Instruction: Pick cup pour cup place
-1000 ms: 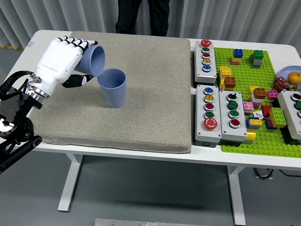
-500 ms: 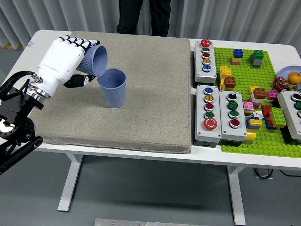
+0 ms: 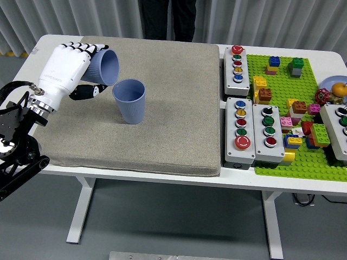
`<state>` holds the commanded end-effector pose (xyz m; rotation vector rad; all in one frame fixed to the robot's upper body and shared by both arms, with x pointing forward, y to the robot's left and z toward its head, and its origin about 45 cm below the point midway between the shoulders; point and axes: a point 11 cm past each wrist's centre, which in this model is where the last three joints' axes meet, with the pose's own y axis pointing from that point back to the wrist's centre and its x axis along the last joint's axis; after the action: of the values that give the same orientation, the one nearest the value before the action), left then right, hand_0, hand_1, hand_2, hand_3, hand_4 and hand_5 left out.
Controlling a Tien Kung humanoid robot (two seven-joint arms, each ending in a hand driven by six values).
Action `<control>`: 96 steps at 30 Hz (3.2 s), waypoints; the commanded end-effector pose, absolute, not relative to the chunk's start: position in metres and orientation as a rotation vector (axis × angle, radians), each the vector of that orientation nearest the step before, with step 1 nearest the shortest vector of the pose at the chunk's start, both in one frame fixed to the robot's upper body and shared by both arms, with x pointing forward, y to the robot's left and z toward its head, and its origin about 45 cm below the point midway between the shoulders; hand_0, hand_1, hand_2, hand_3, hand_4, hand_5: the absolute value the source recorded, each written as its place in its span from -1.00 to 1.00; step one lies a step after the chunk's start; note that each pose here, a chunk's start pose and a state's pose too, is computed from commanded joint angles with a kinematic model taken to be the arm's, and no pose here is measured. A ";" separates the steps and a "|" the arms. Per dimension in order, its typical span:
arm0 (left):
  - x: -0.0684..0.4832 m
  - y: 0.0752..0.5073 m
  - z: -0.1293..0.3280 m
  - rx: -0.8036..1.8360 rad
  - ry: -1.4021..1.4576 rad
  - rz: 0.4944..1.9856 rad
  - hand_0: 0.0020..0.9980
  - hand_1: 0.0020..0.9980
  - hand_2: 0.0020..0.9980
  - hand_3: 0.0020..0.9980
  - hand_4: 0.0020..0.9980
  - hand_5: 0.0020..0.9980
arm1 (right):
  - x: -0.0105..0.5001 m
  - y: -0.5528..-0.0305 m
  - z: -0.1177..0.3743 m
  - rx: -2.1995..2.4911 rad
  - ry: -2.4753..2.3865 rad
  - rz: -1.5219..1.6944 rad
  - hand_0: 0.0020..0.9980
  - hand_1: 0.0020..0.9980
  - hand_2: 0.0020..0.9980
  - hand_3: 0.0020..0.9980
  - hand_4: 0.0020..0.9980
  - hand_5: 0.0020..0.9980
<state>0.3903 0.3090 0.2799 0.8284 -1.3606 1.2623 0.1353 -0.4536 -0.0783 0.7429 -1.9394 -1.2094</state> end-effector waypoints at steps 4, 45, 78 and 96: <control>0.390 0.315 0.281 0.715 -1.226 1.364 0.11 0.19 0.29 0.20 0.38 -0.78 | 0.136 -0.453 -0.078 0.743 -1.939 -1.210 0.43 0.31 0.25 0.18 -1.00 -0.80; 0.357 0.313 0.177 0.095 -0.164 1.789 0.19 0.22 0.33 0.19 0.35 -0.74 | 0.131 -0.449 -0.082 0.743 -1.921 -1.221 0.43 0.31 0.25 0.18 -1.00 -0.80; 0.343 0.321 0.141 0.104 -0.096 1.836 0.24 0.26 0.37 0.30 0.38 -0.66 | 0.128 -0.447 -0.083 0.736 -1.913 -1.224 0.43 0.31 0.26 0.18 -1.00 -0.80; 0.340 0.319 0.133 0.119 -0.072 1.796 0.30 0.30 0.47 0.43 0.64 -0.38 | 0.129 -0.447 -0.083 0.734 -1.915 -1.223 0.43 0.31 0.25 0.18 -1.00 -0.80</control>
<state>0.3398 0.3193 0.1330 0.1188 -0.0722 1.7962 0.1286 -0.4473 -0.0826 0.7341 -1.9147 -1.2229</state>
